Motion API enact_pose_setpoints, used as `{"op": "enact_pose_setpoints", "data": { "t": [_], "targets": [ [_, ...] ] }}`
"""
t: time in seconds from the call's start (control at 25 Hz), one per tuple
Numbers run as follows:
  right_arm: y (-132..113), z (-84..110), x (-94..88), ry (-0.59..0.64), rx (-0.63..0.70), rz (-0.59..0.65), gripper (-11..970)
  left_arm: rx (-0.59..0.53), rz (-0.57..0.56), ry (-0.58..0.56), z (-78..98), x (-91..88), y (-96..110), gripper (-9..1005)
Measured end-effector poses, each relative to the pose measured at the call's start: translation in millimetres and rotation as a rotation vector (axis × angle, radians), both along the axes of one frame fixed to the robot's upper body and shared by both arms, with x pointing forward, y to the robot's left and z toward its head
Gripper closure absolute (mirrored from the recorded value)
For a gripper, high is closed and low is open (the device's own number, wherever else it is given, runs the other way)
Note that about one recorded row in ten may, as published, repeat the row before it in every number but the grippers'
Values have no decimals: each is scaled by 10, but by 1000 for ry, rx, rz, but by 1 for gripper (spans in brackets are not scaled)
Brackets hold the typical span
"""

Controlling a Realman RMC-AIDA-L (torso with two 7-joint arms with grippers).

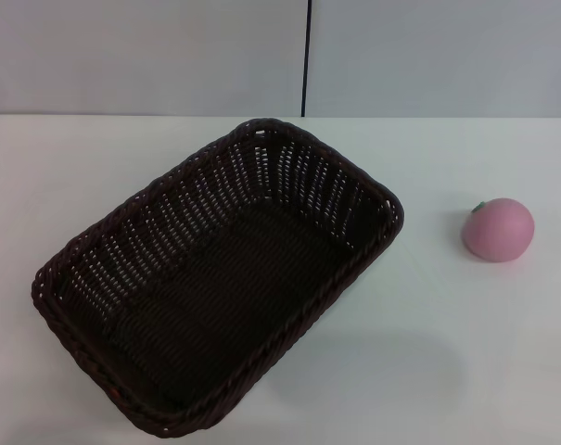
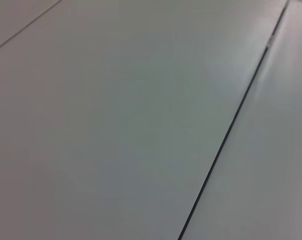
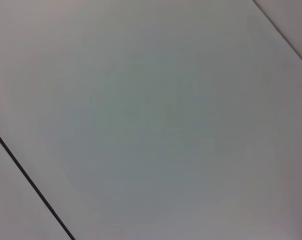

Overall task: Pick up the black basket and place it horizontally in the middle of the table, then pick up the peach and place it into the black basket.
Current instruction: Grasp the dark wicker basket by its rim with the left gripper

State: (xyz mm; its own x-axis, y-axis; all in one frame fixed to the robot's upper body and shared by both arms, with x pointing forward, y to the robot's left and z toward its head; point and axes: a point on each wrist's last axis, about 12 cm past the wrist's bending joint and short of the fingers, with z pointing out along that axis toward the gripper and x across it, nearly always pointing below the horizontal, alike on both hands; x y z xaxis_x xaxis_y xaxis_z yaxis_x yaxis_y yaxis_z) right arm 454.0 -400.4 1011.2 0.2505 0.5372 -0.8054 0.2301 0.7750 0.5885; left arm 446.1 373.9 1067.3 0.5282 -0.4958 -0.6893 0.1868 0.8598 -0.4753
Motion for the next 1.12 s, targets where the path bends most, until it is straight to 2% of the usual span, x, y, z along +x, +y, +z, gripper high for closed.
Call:
{"op": "enact_pose_setpoints", "data": {
  "t": [0.32,0.4,0.48,0.56,0.6,0.64,0.76,0.8,0.84,1.0,1.04,1.12],
  "targets": [
    [17,2,30,-1,8,5,238,-46,-85,1,24,45,8,174],
    [24,-1,49,2,13,6,238,-27,-188,-3,92,112,4,176],
    [26,-3,61,6,16,6,238,-21,-229,2,116,140,6,179],
    [27,-4,67,7,17,6,238,6,-375,25,222,265,33,181],
    [28,-7,72,11,19,5,238,34,-526,72,340,406,66,182],
    [28,-7,72,11,19,5,238,34,-526,72,340,406,66,184],
    [29,-11,79,15,22,5,238,93,-748,162,546,611,77,187],
    [28,-17,80,19,24,4,238,151,-893,255,699,747,74,188],
    [28,-17,80,19,24,4,238,151,-893,255,699,747,74,190],
    [30,-16,86,20,25,4,239,304,-1086,435,995,960,56,194],
    [30,-16,86,20,25,4,239,304,-1086,435,995,960,56,196],
    [30,-17,88,20,26,5,239,360,-1135,539,1099,1037,33,198]
  ]
}}
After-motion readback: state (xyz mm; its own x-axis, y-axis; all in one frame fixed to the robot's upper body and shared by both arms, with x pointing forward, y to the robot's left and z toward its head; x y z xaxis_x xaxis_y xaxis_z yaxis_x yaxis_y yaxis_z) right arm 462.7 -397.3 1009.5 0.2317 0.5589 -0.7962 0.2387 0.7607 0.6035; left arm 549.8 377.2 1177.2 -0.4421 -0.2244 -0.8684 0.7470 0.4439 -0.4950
